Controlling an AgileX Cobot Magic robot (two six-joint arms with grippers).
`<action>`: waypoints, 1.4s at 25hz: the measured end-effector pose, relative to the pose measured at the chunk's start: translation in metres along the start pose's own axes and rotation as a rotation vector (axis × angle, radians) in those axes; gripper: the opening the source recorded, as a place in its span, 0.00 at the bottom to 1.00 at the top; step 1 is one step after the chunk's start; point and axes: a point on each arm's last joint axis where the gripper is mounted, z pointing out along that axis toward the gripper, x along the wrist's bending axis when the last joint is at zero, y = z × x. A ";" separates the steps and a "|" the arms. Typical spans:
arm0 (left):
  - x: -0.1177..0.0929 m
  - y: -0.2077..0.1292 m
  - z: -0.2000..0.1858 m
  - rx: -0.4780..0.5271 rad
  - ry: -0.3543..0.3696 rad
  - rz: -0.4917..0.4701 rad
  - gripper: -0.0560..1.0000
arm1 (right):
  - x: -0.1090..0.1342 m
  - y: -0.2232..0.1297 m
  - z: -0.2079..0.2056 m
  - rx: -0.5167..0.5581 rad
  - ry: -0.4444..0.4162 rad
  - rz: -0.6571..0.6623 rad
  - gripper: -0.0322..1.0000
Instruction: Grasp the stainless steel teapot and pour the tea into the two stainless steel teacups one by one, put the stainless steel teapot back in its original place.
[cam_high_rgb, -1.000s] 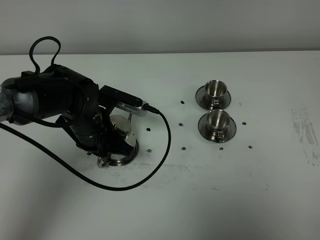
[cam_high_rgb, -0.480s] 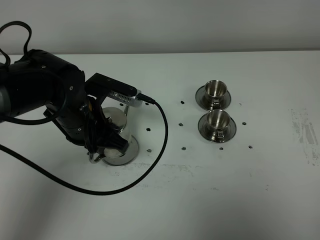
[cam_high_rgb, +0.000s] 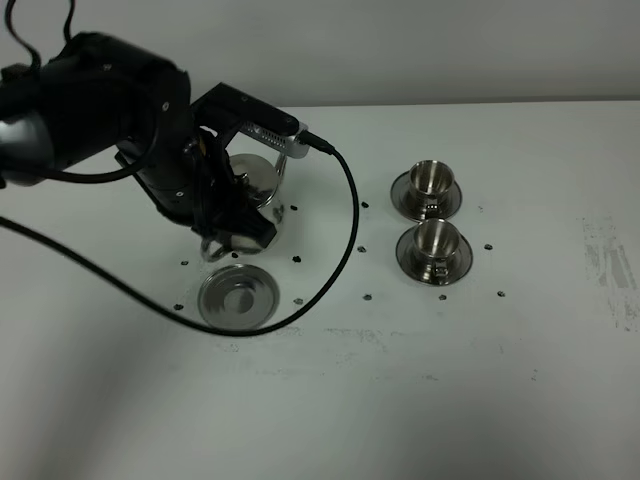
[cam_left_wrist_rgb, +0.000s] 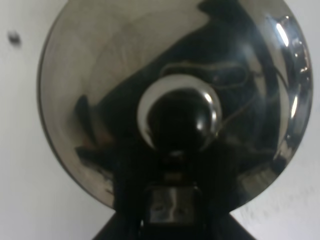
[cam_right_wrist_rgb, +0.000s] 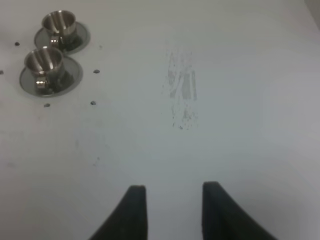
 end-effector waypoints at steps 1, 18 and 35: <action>0.001 0.011 -0.001 -0.009 0.003 0.015 0.25 | 0.000 0.000 0.000 0.000 0.000 0.000 0.31; -0.031 0.115 0.054 -0.107 0.045 0.455 0.24 | 0.000 0.000 0.000 0.000 0.000 0.000 0.31; -0.025 0.119 0.056 -0.079 0.198 0.886 0.24 | 0.000 0.000 0.000 0.000 0.000 0.000 0.31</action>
